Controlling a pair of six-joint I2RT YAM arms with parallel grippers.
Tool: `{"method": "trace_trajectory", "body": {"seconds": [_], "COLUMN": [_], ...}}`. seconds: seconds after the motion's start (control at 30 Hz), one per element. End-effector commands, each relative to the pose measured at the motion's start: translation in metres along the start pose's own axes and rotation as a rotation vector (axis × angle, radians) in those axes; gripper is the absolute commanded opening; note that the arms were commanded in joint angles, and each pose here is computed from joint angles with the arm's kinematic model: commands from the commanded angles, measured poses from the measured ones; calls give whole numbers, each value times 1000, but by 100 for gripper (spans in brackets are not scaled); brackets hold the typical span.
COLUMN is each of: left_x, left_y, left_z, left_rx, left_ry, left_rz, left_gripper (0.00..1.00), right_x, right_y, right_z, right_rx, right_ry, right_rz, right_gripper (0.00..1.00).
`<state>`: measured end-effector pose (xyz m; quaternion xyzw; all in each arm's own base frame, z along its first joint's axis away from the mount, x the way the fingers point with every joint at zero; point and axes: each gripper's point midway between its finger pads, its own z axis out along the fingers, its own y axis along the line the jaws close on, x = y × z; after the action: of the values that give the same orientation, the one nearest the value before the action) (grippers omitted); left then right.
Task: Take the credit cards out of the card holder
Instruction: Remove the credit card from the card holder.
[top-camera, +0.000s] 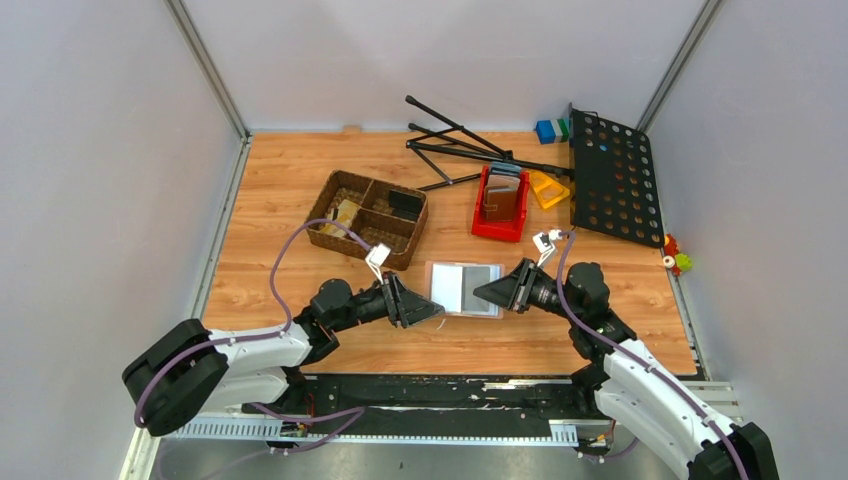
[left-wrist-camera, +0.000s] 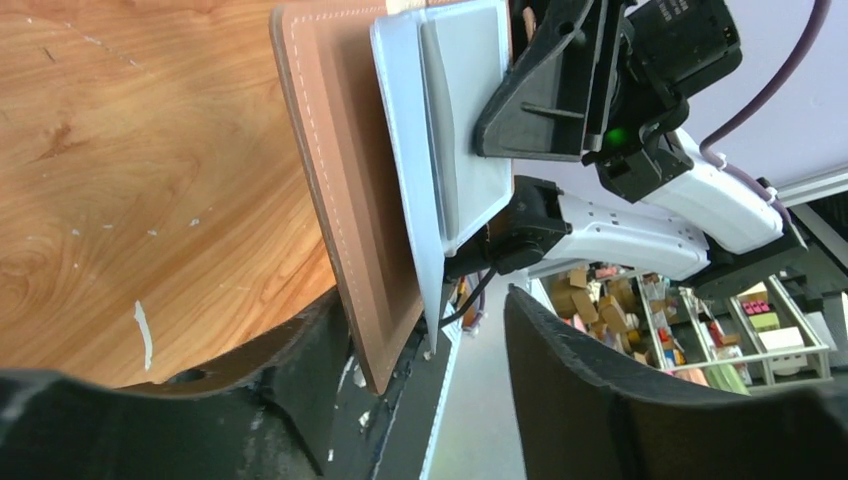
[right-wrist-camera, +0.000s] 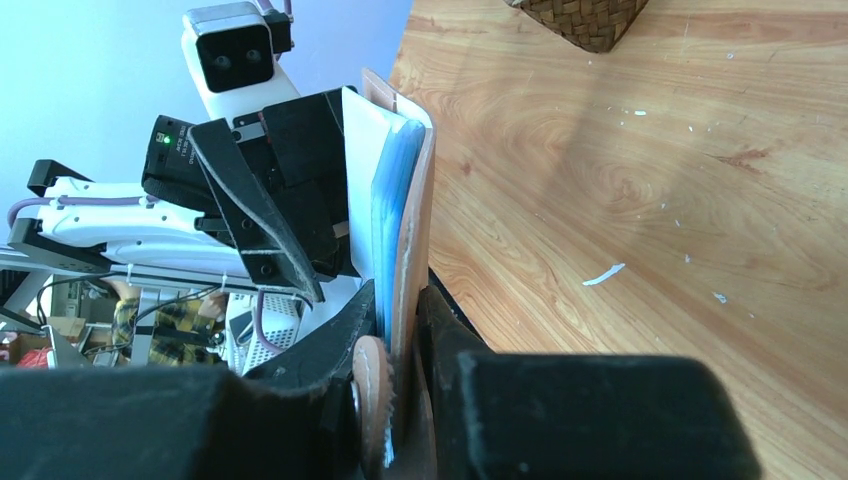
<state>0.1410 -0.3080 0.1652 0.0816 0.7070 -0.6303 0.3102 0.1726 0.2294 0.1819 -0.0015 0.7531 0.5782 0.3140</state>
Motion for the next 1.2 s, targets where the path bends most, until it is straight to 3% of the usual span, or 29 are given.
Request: {"method": "trace_trajectory", "body": {"seconds": [0.0,0.2,0.27,0.37,0.43,0.53,0.83,1.17], "left_x": [-16,-17,-15,-14,-14,-17,-17,-14], "left_y": [-14,-11,-6,-2,0,5,3,7], "left_z": [4,12,15,17,18,16,15,19], "left_rx": [46,27,13,4,-7,-35,-42,-53], "left_ry": [-67,-53,-43,-39,-43,-62,-52,-31], "left_rz": [17,6,-5,-15,-19,-22,-11,-12], "left_gripper": [58,42,29,0,0,0,0,0], "right_x": [-3,2,4,6,6,4,7,8], "right_y": [11,12,16,21,19,3,-2,10], "right_z": [-1,0,0,-1,-3,-9,-18,-17], "right_rx": [-59,-74,-89,-98,-64,61,99,38], "right_ry": [-9,23,41,70,82,78,73,86], "right_rz": [-27,-26,-37,-68,-88,-122,-142,-160], "right_gripper": [8,9,12,32,48,54,27,13]}}
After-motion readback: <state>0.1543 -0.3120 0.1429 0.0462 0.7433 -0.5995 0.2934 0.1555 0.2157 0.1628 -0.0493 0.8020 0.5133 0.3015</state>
